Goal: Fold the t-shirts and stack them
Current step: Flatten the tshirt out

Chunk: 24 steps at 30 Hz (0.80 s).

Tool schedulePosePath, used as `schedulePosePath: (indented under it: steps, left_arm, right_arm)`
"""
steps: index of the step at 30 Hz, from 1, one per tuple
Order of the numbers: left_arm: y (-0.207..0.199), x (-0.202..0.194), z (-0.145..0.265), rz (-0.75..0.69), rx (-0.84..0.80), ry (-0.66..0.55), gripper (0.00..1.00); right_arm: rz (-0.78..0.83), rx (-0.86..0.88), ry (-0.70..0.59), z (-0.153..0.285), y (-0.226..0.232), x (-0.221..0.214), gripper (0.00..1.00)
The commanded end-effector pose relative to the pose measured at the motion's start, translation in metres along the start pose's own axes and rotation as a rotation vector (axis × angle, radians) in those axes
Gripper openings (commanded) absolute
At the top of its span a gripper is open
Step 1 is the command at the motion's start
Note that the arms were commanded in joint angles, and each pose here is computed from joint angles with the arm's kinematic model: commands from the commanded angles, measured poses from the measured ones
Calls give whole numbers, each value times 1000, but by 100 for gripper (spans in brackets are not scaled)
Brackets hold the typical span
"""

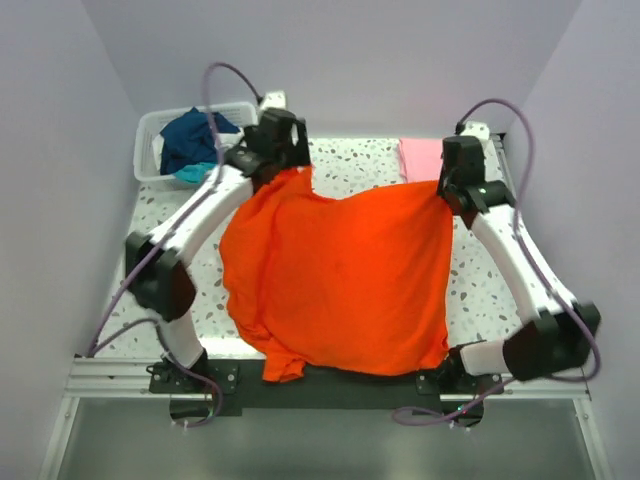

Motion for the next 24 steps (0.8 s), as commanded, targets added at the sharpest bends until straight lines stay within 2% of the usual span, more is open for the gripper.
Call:
schedulePosePath:
  steps: [1,2,3,4,5,6,7,8,10,11,12,16,17,19,24]
  left_arm:
    - [51,-62,-64,-95,307,150,93]
    - [55,-64,-72,-96,343,159,100]
    - [55,-65,-83,-90,362,160,100]
    - [56,-64,-85,-85,367,159,100]
    - [58,-67,-86,-88,371,165,100]
    - [57,-65,-80,-80,359,162,100]
    - [56,-64,-79,-63,339,153,100]
    - [69,-81,-75,-70,359,186,100]
    - [70,-80,-59,-29,326,178,100]
    - [87,-101,-53,-40,353,221,100]
    - [86,-95,-43,-17,325,198,100]
    - [115,-133,-20,-15,343,294,100]
    - [117,-134,-14,-8,342,297,100]
    - [129,-153,-8,-10,343,342,100]
    - [150,-181,-2,-17,385,401,100]
  right_arm:
    - [-7,12,111,-73,13,-36,9]
    - [13,23,136,-89,19,-44,17]
    - [27,19,173,-110,24,-52,38]
    - [31,18,208,-128,29,-54,77]
    - [41,19,235,-126,29,-59,91]
    - [44,2,258,-134,29,-55,98]
    - [48,11,287,-132,30,-59,99]
    - [46,18,292,-132,31,-60,99]
    - [21,65,295,-124,35,-66,99]
    - [16,94,319,-120,39,-78,99]
    - [-12,119,326,-116,43,-83,99]
    - [-78,323,353,-90,64,-105,99]
    - [-74,354,395,-86,69,-124,99]
    - [-88,408,389,-83,76,-133,99]
    - [-65,405,470,-89,81,-163,99]
Point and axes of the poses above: each gripper's point midway between its finger pads, its own z axis back along the fingers, its own y axis along the line the jaws close on, x = y × z, the point moved 5 cm from there along z, back along the fingers, and after that the axes turned 15 degrees about z, right-handed, at the moved point
